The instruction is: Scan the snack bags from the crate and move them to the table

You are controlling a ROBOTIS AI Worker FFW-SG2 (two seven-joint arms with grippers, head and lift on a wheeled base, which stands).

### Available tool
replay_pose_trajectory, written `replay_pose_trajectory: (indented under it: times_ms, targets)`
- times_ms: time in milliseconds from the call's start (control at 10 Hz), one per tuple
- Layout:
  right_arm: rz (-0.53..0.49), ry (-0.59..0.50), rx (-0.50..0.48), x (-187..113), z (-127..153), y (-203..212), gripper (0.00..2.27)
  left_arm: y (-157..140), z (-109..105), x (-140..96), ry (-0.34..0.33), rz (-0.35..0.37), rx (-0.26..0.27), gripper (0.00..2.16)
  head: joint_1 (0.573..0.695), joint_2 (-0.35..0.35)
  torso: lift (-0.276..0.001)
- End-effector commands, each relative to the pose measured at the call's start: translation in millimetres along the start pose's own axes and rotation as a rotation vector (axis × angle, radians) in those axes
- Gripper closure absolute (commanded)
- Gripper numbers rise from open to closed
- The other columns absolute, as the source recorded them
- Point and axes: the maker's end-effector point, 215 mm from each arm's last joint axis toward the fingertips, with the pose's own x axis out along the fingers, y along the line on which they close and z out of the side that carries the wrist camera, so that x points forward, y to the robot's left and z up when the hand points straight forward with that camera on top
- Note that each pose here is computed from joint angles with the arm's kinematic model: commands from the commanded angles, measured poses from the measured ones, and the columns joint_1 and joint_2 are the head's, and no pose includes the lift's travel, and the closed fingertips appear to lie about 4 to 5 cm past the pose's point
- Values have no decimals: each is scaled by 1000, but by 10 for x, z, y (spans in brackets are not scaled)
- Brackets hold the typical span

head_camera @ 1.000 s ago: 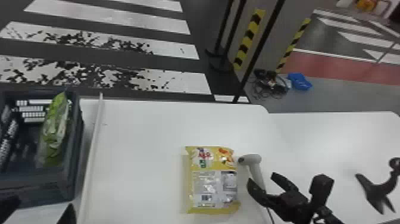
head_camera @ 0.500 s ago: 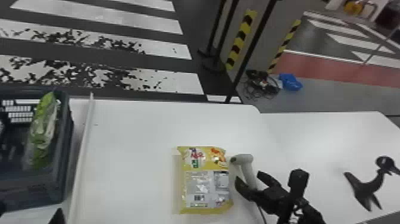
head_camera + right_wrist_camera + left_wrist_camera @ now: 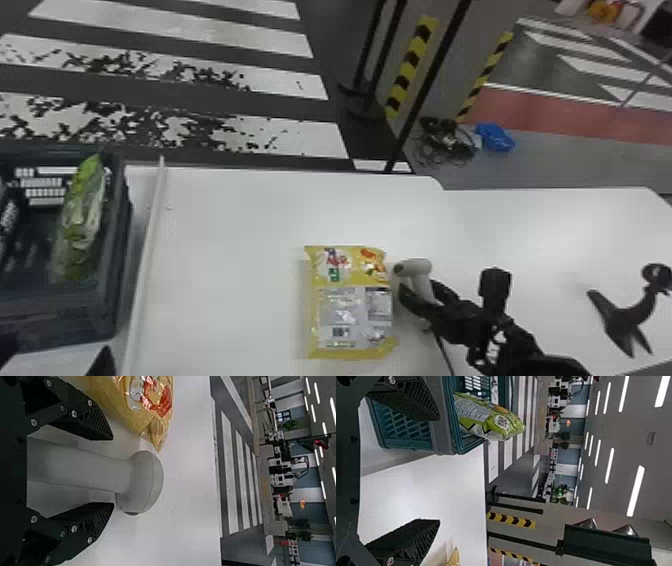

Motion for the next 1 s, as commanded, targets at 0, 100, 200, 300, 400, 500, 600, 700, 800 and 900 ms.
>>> replay_pose_trajectory:
  times_ms: [0, 100, 200, 300, 400, 500, 600, 700, 800, 900]
  targets:
    - [-7, 20, 9, -5, -19, -57, 2240, 8, -2, 43, 4, 1, -1, 80, 695, -335, -95]
    - [-7, 17, 7, -8, 5, -65, 2240, 7, -28, 83, 13, 2, -4, 80, 695, -338, -95]
    - [-15, 15, -1, -24, 28, -77, 2240, 1, -5, 119, 8, 0, -3, 80, 695, -342, -95]
    - [-30, 14, -4, -46, 48, -87, 2240, -1, -16, 136, 10, 0, -4, 80, 695, -344, -95]
    - [-53, 1, -18, -97, 119, -93, 2240, 10, -34, 155, 12, 2, -6, 80, 695, -347, -95]
    - [-73, -3, -25, -167, 153, -77, 2243, 24, -49, 173, 11, 2, -9, 80, 695, -350, -95]
    - [-99, -2, -33, -253, 199, -58, 2240, 36, -54, 184, 11, 4, -10, 80, 695, -350, -95]
    - [-130, 2, -22, -345, 243, -56, 2240, 42, -52, 194, 11, 0, -8, 80, 695, -350, -95]
    - [-157, -4, -3, -457, 288, -37, 2240, 48, -39, 201, 8, -1, -9, 80, 695, -350, -95]
    - [-194, 0, 12, -582, 299, -35, 2240, 54, -34, 207, 7, -3, -11, 80, 695, -350, -95]
